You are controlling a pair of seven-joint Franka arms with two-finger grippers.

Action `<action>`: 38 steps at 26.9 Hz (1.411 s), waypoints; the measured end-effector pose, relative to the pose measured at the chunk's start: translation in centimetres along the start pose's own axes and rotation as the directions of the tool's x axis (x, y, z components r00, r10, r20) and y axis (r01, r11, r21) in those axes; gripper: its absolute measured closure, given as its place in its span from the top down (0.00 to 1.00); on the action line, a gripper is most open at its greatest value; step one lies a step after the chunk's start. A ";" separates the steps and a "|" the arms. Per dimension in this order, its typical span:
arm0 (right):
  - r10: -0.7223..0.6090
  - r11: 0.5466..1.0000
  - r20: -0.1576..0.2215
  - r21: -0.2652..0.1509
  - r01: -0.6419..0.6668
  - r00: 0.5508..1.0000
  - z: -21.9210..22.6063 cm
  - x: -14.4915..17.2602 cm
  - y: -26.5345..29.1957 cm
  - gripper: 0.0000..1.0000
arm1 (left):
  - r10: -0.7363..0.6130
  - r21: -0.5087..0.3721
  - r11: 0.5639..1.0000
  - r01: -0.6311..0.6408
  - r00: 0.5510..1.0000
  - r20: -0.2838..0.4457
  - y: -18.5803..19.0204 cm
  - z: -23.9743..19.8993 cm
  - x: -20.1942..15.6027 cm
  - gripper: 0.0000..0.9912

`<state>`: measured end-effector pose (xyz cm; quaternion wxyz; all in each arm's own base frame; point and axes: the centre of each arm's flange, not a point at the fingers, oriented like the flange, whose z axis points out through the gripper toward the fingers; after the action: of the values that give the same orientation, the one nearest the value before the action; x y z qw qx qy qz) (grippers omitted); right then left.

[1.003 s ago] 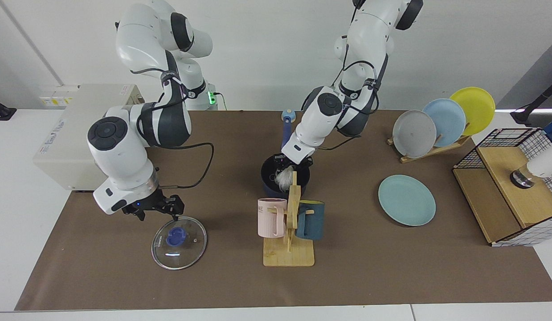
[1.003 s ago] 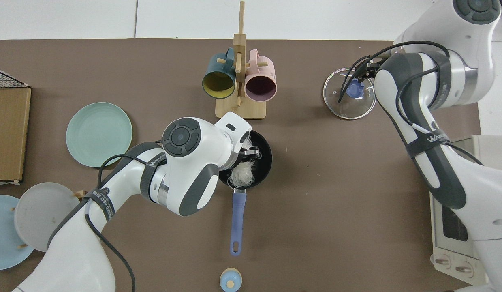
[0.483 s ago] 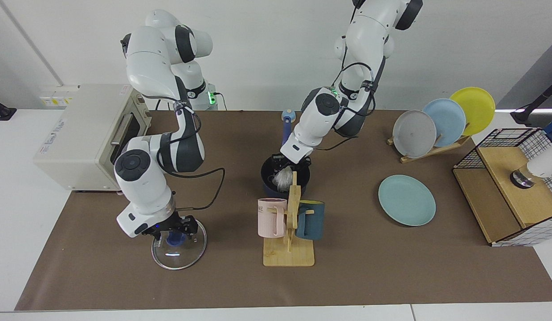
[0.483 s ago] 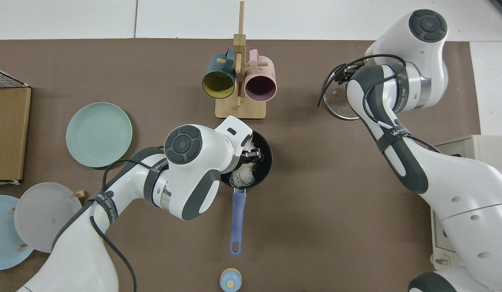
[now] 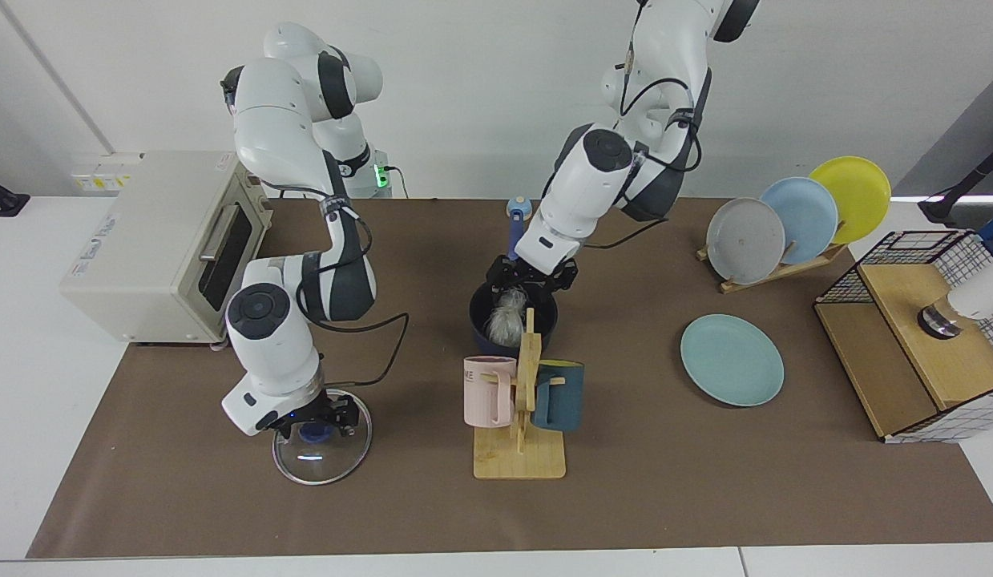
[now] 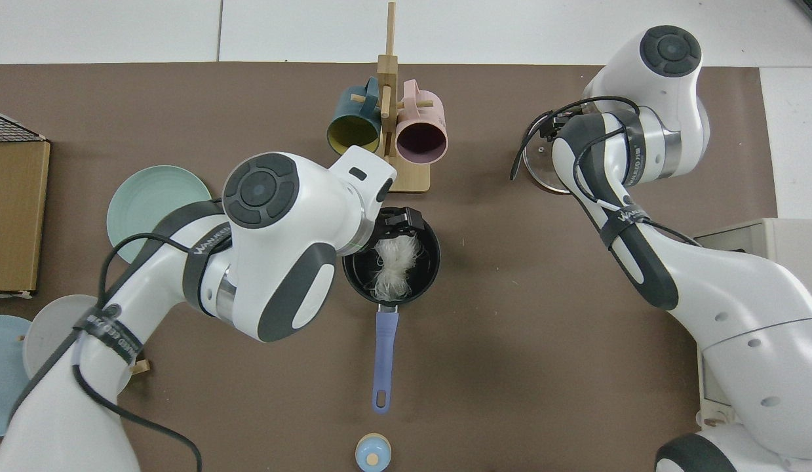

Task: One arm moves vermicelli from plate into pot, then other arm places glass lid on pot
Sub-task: 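Withdraw the left gripper while the right gripper lifts the glass lid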

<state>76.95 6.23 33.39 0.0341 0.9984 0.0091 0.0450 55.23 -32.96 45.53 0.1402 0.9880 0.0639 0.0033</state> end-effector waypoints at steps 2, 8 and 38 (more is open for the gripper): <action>0.001 1.000 0.003 -0.001 -0.001 1.000 0.2 0.0 0.2 1.00 | -0.013 0.023 1.000 0.013 1.000 -0.006 -0.6 -2.9 0.6 0.99; 0.003 1.000 0.008 0.000 -0.003 1.000 1.1 -0.2 0.5 1.00 | 0.034 0.091 0.995 -0.030 0.998 -0.044 -4.9 -11.2 1.7 0.99; 0.010 1.000 -0.016 0.004 -0.010 1.000 -6.5 -2.2 -0.9 0.61 | 0.261 0.190 0.948 -0.255 0.965 -0.009 -25.2 -25.6 2.7 1.00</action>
<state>74.15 7.56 39.55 0.0317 0.9981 0.0047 0.0529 54.16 -1.52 63.07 0.0441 0.9965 -0.0635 0.0322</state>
